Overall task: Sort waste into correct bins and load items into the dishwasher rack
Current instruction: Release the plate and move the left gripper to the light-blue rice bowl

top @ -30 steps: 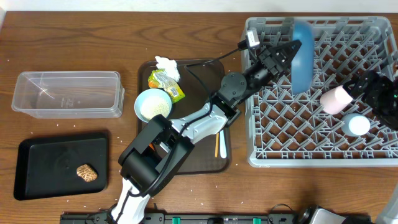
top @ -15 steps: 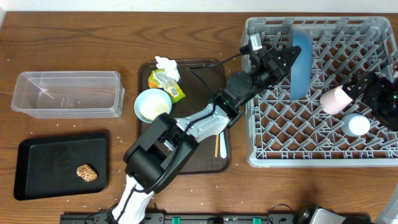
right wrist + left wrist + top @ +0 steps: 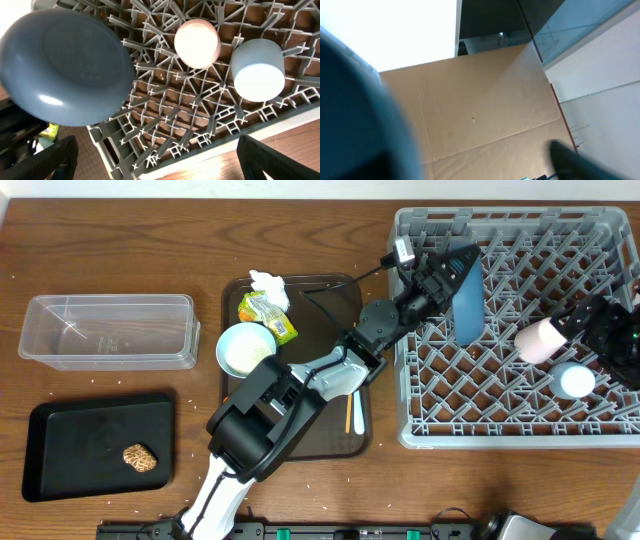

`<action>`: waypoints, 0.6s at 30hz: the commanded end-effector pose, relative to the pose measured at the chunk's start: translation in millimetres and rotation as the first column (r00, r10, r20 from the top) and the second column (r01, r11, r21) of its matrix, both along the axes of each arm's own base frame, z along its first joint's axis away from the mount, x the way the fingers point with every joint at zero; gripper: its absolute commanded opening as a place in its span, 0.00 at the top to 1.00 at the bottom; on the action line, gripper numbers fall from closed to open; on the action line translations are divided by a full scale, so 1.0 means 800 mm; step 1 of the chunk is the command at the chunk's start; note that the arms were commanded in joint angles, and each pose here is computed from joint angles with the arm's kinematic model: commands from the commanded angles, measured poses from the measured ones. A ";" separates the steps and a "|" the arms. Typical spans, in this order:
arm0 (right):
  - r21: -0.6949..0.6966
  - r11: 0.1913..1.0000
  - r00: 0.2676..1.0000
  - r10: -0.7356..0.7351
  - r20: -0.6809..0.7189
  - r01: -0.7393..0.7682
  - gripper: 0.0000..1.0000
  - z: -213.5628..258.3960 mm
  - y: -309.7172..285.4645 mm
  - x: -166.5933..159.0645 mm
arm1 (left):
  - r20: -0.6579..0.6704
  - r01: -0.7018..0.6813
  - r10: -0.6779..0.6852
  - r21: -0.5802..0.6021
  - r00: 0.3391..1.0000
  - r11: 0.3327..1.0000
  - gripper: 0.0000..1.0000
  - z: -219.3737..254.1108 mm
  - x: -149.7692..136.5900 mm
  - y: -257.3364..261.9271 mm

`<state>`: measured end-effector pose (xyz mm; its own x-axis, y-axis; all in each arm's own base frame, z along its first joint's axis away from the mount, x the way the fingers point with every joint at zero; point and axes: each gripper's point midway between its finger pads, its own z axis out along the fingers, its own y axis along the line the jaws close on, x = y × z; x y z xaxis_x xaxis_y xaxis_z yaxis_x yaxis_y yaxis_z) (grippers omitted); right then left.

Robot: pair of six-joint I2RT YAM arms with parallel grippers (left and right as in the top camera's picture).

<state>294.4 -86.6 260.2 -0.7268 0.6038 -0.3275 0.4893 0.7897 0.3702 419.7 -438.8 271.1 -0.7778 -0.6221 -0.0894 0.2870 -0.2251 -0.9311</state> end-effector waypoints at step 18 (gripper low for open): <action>0.005 1.000 0.999 0.017 0.051 -0.017 0.05 0.012 0.003 0.005 | -0.011 0.043 -0.048 0.668 0.999 0.743 0.02 0.019 -0.025 0.057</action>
